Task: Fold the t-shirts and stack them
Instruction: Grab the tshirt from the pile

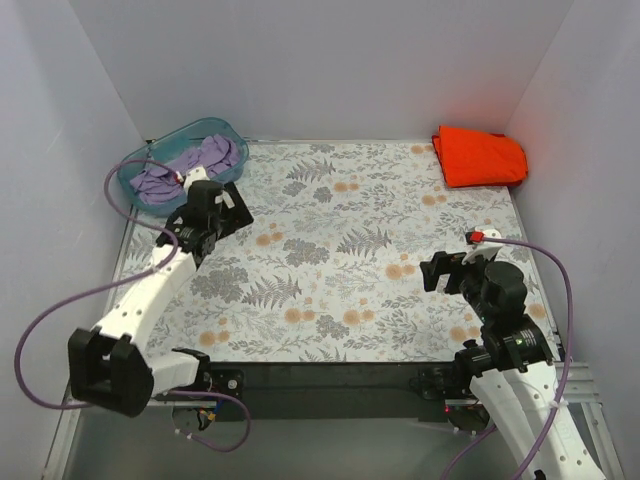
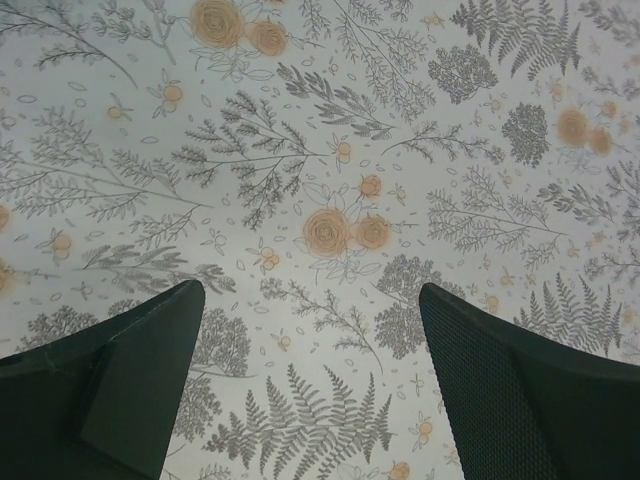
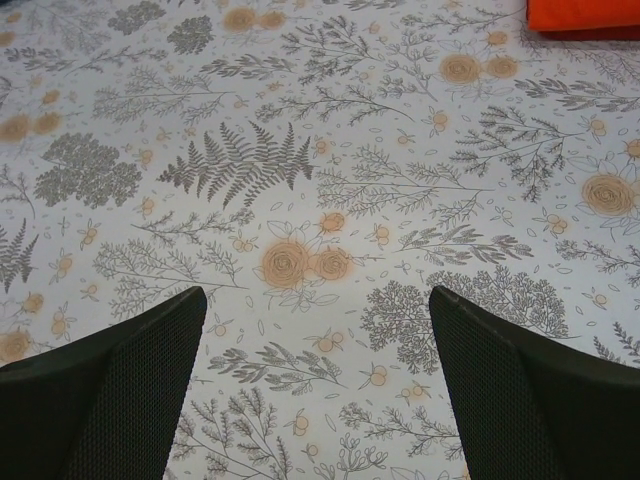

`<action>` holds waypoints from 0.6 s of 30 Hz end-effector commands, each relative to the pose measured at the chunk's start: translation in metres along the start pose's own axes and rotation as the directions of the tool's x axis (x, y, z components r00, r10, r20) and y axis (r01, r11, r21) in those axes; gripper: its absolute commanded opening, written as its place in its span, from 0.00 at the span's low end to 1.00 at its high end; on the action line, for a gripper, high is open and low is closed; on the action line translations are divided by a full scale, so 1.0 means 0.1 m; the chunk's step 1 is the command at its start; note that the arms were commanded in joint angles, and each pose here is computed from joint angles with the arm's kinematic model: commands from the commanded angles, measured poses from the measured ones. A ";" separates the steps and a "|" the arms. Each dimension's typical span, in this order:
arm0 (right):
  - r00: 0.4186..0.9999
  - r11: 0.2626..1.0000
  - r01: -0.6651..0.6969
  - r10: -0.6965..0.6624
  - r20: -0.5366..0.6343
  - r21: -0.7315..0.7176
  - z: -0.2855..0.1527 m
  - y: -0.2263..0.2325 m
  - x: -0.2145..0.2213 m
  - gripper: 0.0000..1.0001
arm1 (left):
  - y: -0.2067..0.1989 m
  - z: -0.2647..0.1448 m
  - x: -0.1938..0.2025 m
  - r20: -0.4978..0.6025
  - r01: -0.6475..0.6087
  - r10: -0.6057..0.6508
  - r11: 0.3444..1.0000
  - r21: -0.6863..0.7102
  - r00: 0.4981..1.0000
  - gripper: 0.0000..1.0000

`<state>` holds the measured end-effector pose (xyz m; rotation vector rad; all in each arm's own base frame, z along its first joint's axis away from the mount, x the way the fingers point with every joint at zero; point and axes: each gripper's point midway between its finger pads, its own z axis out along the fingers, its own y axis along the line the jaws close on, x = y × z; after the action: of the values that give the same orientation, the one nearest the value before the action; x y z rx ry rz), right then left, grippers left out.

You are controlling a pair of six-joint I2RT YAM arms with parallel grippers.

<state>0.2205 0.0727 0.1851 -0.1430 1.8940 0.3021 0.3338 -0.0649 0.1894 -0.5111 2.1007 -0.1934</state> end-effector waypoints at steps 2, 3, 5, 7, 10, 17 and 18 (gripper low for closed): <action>0.997 0.998 0.025 -0.021 0.071 -0.063 -0.01 0.12 -0.16 0.98 | -0.25 0.41 -0.33 -0.015 -0.035 0.035 0.999 0.014 0.999 0.88; 0.997 0.998 0.023 -0.018 0.074 -0.065 -0.01 0.12 -0.16 0.98 | -0.26 0.51 -0.52 0.008 -0.015 0.015 1.000 0.007 1.000 0.88; 0.998 0.993 0.026 -0.019 0.066 -0.111 -0.01 0.21 -0.14 0.98 | -0.19 0.83 -0.56 -0.017 -0.011 0.010 0.999 -0.046 1.000 0.88; 0.998 0.992 0.033 -0.026 0.055 -0.123 0.00 0.23 -0.11 0.98 | -0.16 0.98 -0.92 0.055 0.010 -0.006 0.997 -0.076 0.998 0.88; 0.998 0.992 0.044 -0.038 0.058 -0.119 0.00 0.22 -0.11 0.98 | 0.04 1.37 -1.27 0.114 0.028 -0.009 0.985 -0.170 0.993 0.89; 0.998 0.988 0.050 -0.044 0.046 -0.143 0.01 0.27 -0.07 0.98 | 0.61 2.19 -1.78 0.194 0.111 -0.047 0.935 -0.335 0.980 0.88; 0.998 0.988 0.051 -0.045 0.042 -0.143 0.02 0.27 -0.07 0.98 | 0.71 2.34 -1.73 0.188 0.111 -0.044 0.925 -0.363 0.981 0.88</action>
<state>0.2141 0.0932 0.1868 -0.2475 1.8666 0.3931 0.5783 0.0535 0.1579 -0.7539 2.0219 0.1014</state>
